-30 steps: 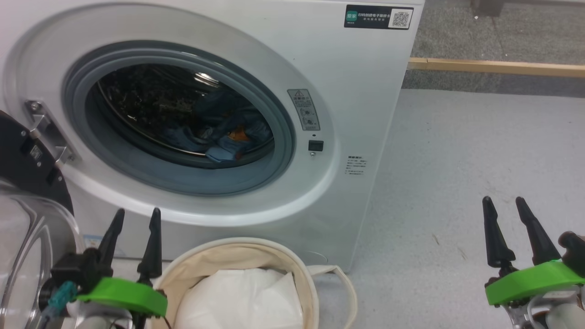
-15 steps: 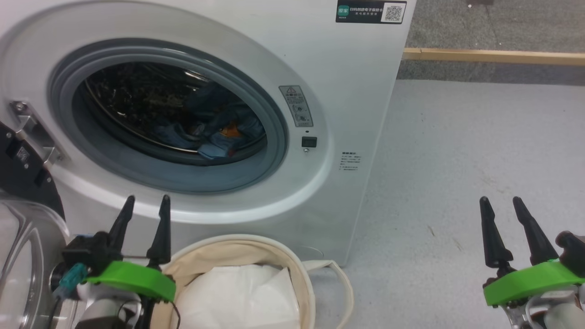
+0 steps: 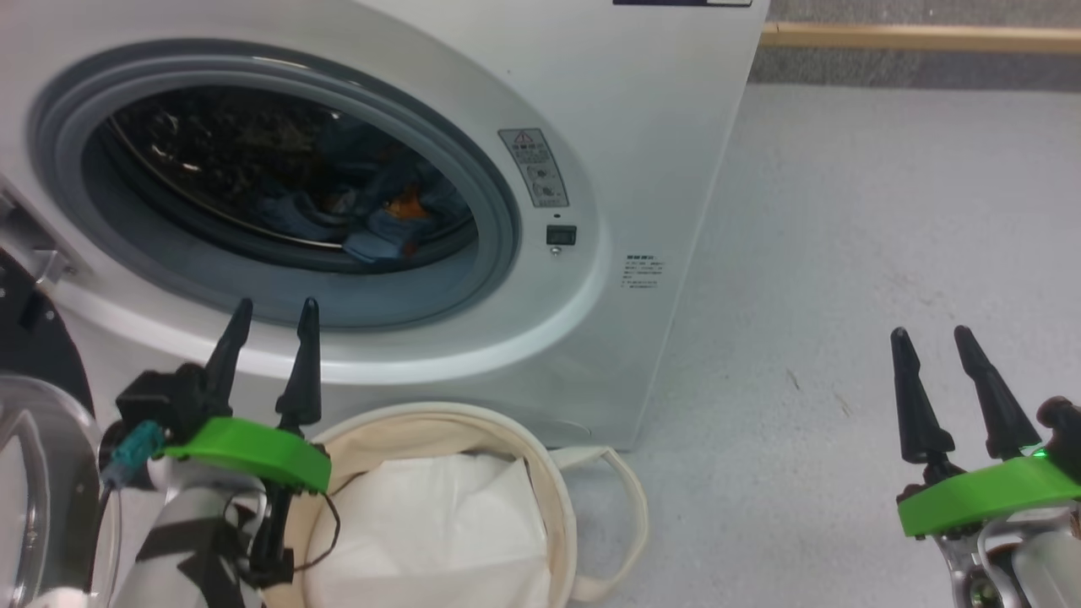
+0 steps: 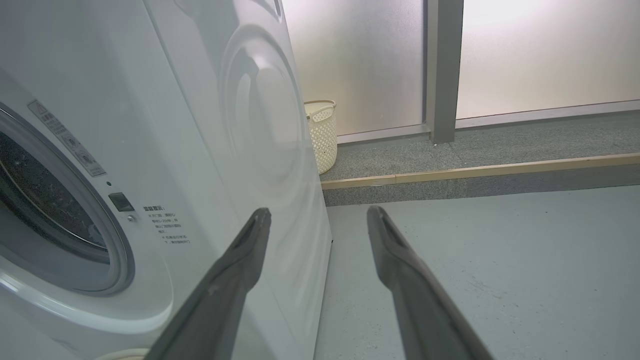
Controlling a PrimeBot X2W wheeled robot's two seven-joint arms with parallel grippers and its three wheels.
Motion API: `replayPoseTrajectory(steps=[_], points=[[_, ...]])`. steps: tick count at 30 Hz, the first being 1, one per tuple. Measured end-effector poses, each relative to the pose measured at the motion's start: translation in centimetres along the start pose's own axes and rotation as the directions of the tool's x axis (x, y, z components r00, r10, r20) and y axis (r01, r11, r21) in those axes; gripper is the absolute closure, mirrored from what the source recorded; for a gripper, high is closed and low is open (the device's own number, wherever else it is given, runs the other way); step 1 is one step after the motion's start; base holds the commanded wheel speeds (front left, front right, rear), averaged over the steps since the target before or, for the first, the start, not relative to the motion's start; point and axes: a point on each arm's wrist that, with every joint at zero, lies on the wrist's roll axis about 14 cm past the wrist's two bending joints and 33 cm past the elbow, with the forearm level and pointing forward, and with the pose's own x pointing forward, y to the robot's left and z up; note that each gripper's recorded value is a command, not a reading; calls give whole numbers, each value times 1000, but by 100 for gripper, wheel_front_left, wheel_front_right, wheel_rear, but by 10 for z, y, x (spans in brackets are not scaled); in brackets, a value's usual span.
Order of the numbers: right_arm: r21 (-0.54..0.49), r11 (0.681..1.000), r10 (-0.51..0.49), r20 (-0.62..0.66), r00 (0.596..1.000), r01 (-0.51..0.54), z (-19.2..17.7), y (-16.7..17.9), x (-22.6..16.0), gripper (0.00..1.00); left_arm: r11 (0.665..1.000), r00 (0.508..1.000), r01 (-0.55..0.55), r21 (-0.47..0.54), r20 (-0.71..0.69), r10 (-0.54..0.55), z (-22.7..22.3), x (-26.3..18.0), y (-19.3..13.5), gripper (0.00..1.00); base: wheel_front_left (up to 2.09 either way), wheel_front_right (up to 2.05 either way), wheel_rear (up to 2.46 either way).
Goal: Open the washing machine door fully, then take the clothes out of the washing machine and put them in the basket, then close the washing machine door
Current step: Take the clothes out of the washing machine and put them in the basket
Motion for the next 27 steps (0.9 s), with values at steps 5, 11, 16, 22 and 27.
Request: replayPoseTrajectory(steps=[5, 11, 16, 22, 27], points=[[1, 1000, -7, -17, 1000, 7, -7, -5, 4, 0, 1000, 1000, 3, -4, -14, -3, -7, 17, 0, 0, 0, 0, 0], [1, 1000, -1, -2, 1000, 1, -7, -9, 21, 0, 1000, 1000, -1, -26, -31, 0, -18, 41, 1, 0, 0, 0, 0], [0, 1000, -8, -20, 1000, 8, -18, -15, 29, 0, 999, 999, -13, -40, -47, 11, -29, 61, 5, 0, 0, 0, 0], [-5, 1000, -13, -32, 999, 13, -27, -22, 40, 0, 998, 997, -13, -61, -83, 8, -48, 83, 3, 0, 0, 0, 0], [-4, 1000, -25, -56, 998, 24, -39, -29, 43, 0, 996, 993, -10, -94, -122, -2, -67, 102, -1, 0, 0, 0, 0]])
